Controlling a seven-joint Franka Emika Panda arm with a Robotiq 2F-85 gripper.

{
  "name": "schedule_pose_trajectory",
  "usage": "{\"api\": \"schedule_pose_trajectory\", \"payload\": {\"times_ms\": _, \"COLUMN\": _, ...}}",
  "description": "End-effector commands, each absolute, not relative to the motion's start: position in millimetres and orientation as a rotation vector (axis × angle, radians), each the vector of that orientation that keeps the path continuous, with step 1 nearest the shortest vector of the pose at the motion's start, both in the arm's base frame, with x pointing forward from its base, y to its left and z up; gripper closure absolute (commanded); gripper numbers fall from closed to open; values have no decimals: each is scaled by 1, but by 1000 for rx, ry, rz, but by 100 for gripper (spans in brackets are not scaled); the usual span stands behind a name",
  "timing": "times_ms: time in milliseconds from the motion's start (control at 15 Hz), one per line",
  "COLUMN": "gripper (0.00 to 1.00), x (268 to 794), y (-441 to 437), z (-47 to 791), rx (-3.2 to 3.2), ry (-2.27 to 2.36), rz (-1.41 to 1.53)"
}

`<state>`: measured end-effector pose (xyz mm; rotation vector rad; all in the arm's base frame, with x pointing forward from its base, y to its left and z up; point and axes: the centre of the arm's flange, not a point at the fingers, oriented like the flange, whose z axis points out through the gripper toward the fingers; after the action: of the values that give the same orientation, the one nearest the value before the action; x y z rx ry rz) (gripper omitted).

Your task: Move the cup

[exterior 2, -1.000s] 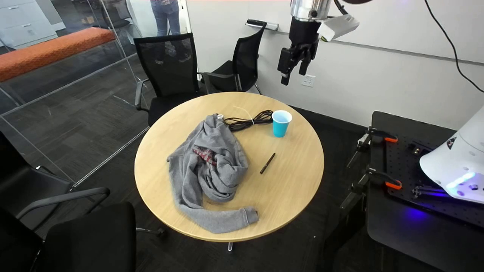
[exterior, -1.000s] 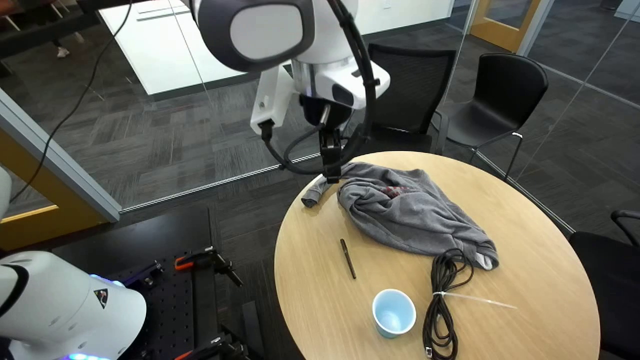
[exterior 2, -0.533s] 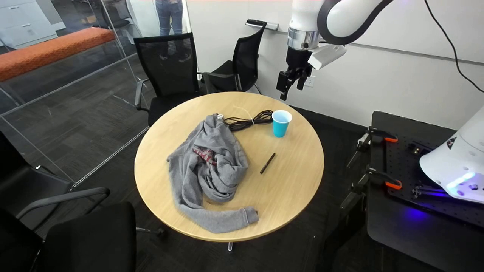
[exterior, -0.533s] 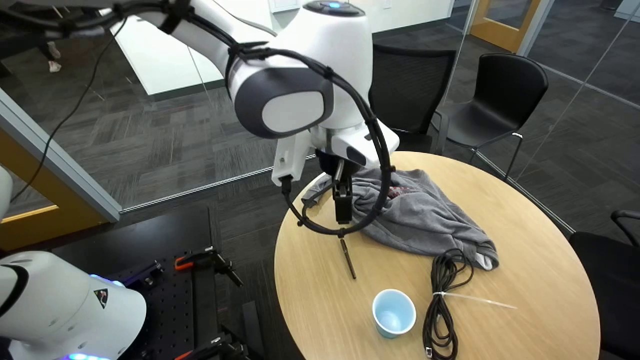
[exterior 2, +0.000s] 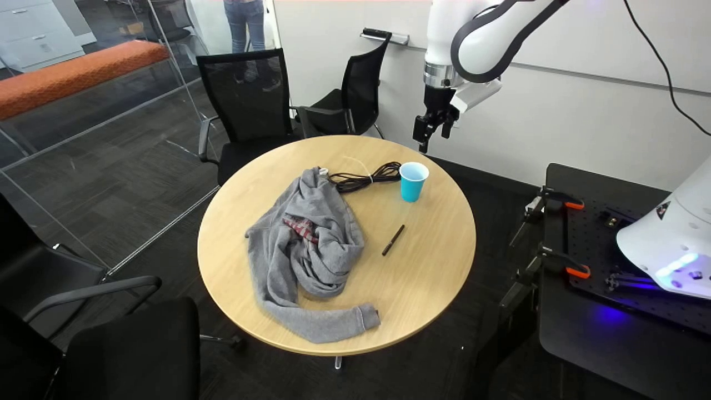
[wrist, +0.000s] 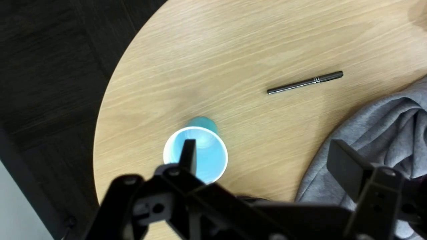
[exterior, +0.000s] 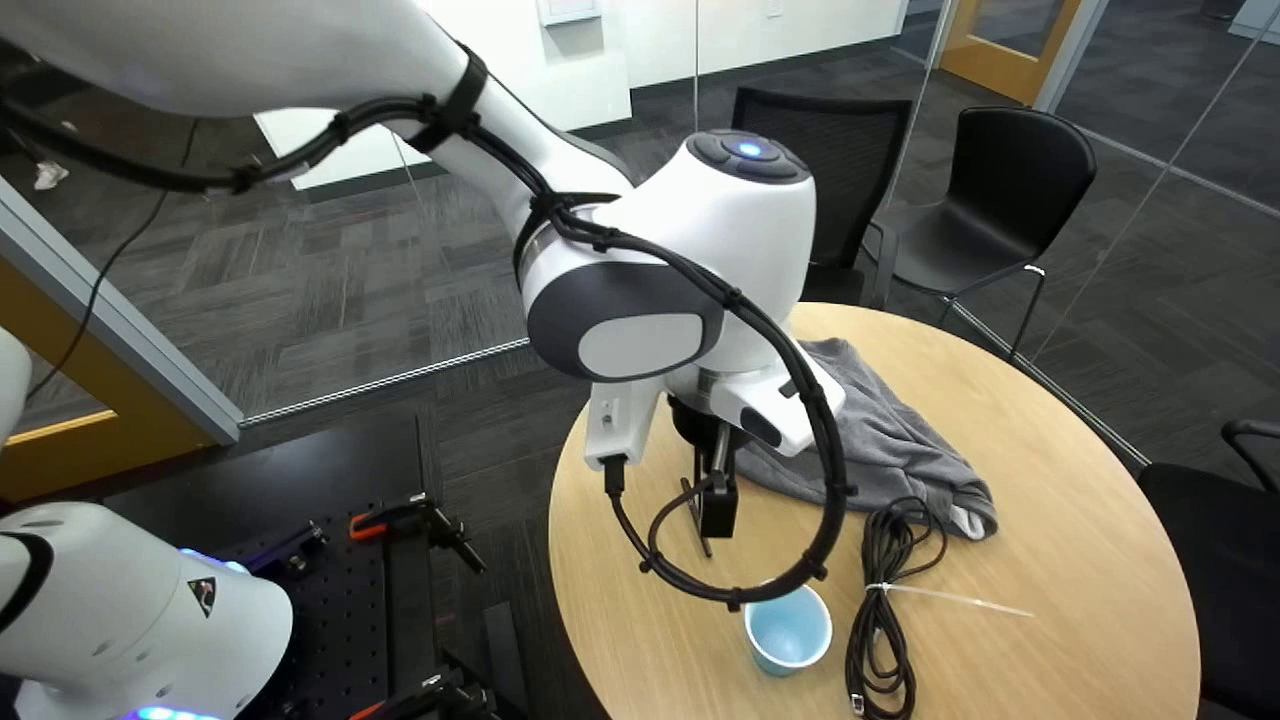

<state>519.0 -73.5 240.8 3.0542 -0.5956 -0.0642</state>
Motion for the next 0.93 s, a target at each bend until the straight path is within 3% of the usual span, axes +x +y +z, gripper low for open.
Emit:
{"api": "schedule_pose_trajectory", "payload": {"times_ms": 0, "gripper": 0, "x": 546, "y": -94, "z": 229, "rx": 3073, "ry": -581, "rz": -107}}
{"api": "schedule_pose_trajectory", "payload": {"times_ms": 67, "gripper": 0, "x": 526, "y": -85, "z": 235, "rx": 3056, "ry": -593, "rz": -71}}
{"api": "schedule_pose_trajectory", "payload": {"times_ms": 600, "gripper": 0, "x": 528, "y": -85, "z": 229, "rx": 3056, "ry": -586, "rz": -82}}
{"api": "schedule_pose_trajectory", "payload": {"times_ms": 867, "gripper": 0, "x": 551, "y": -86, "z": 207, "rx": 3011, "ry": -482, "rz": -3}}
